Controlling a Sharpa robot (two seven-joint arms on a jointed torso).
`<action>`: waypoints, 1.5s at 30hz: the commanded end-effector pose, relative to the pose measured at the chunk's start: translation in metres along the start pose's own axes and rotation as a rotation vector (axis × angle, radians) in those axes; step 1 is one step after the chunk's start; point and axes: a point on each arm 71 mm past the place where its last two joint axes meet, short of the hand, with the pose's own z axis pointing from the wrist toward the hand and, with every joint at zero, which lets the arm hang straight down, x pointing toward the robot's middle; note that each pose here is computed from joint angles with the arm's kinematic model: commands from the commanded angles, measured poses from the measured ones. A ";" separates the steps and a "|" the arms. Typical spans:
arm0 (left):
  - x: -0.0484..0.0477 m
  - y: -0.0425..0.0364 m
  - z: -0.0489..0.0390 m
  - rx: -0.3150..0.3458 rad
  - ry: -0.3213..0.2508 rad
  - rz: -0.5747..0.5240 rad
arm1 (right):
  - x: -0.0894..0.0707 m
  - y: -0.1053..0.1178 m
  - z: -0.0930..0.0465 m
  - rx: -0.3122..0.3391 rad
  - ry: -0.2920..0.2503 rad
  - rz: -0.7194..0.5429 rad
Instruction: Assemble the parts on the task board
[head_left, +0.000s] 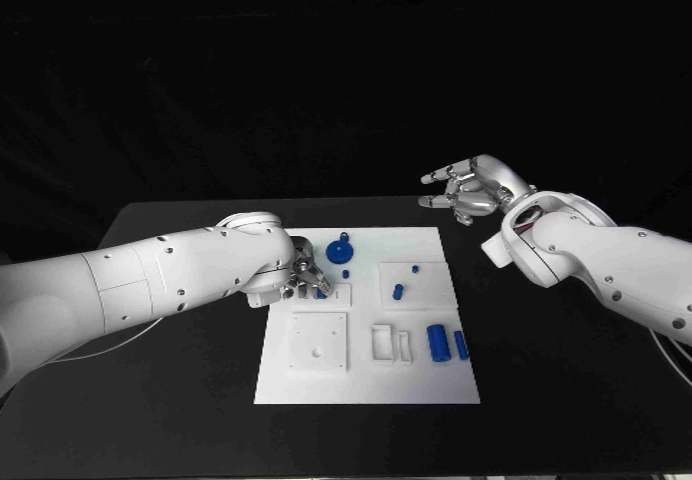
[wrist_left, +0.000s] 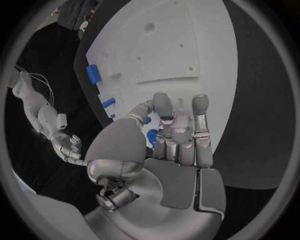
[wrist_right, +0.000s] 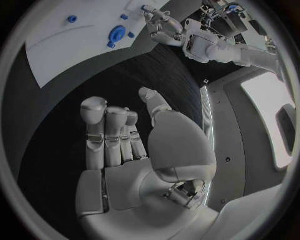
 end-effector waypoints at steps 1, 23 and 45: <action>0.0057 -0.0042 0.0008 0.015 0.033 0.019 | 0.001 0.001 0.000 -0.011 0.012 0.001; 0.0062 -0.0040 0.0023 0.012 0.062 0.030 | 0.001 0.000 0.000 -0.009 0.012 0.001; 0.0031 -0.0036 0.0040 0.010 0.041 0.014 | 0.001 -0.001 0.000 -0.008 0.012 0.003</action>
